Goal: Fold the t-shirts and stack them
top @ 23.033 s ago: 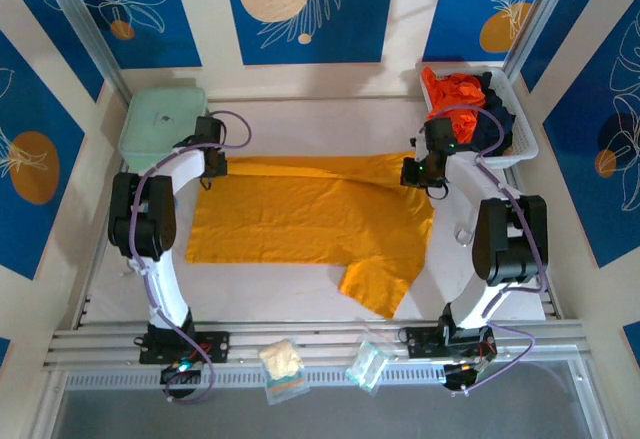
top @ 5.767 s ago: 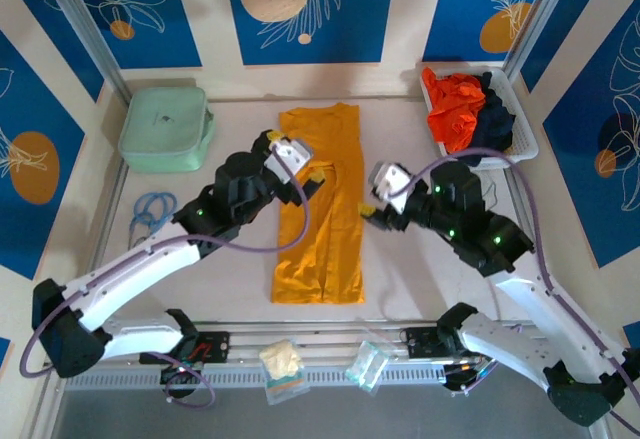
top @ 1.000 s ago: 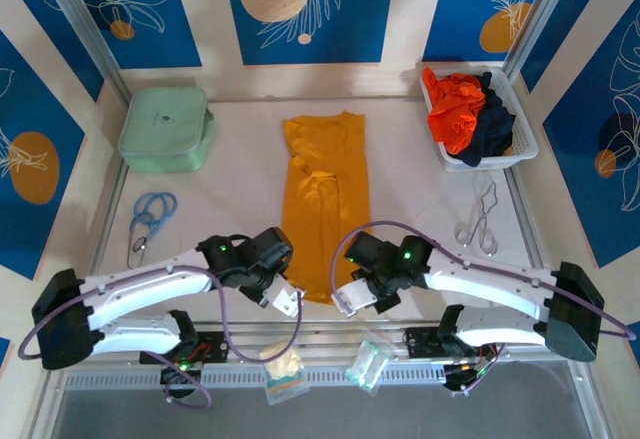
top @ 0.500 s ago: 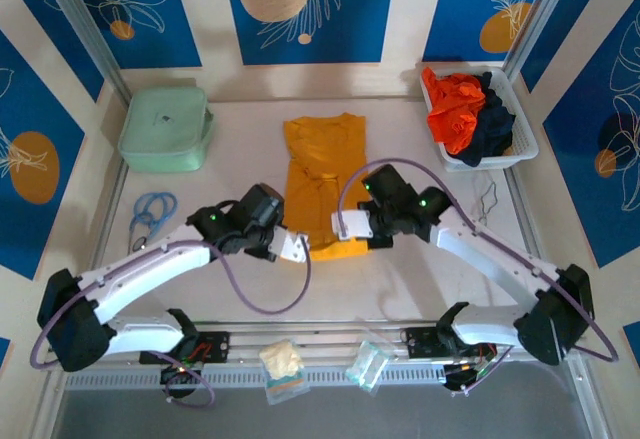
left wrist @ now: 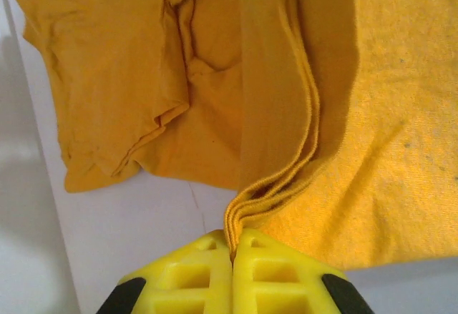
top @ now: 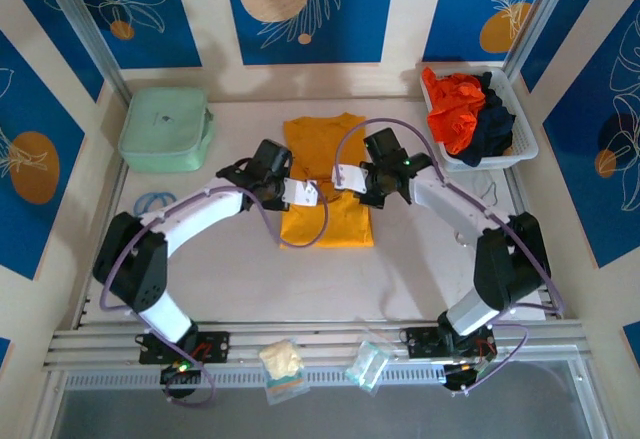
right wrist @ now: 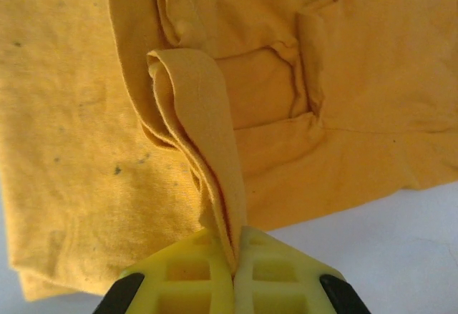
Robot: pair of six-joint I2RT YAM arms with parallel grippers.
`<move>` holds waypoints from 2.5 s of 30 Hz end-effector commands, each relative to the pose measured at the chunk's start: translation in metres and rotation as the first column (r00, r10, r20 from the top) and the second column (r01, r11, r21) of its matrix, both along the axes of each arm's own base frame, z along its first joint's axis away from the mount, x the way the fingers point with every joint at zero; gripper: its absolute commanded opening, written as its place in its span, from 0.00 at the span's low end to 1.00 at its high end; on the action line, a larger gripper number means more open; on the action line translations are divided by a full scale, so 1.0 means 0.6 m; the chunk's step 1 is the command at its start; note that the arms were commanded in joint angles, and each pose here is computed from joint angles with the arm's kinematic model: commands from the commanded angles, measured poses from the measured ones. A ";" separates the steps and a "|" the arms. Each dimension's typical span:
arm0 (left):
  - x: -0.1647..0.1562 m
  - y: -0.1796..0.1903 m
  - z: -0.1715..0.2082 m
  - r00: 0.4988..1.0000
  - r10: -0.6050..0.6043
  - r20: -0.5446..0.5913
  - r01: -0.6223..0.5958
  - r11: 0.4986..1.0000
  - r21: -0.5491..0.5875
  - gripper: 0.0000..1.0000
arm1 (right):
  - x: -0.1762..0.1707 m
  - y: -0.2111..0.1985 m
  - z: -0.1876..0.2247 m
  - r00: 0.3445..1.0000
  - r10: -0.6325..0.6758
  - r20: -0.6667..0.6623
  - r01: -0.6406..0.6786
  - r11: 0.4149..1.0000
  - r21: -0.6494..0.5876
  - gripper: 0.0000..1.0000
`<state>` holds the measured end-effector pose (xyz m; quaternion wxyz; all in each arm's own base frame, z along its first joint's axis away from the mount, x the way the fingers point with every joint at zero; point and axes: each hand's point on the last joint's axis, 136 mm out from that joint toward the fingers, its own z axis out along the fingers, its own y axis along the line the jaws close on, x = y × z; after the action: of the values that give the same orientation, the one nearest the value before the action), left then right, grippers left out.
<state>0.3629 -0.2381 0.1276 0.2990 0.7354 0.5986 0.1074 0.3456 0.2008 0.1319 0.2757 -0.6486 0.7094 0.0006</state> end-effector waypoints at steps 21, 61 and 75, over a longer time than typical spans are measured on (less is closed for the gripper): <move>0.146 0.001 -0.076 0.982 0.168 0.084 -0.167 0.986 -0.023 0.28 | 0.167 -0.017 -0.107 0.934 -0.355 -0.031 0.357 0.931 0.081 0.24; -0.221 0.040 -0.097 0.846 -0.491 -0.209 0.529 0.823 0.207 0.66 | -0.179 -0.037 -0.089 0.786 0.598 -0.157 -0.618 0.764 -0.185 0.51; -0.177 0.012 -0.127 0.841 -0.462 -0.282 0.523 0.828 0.203 0.70 | -0.144 -0.035 -0.140 0.781 0.578 -0.237 -0.623 0.749 -0.226 0.52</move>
<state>0.2561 -0.2336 0.0522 0.1562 0.9030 0.3988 0.0340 0.2526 0.1751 0.0444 0.1023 -0.8695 0.4817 0.0386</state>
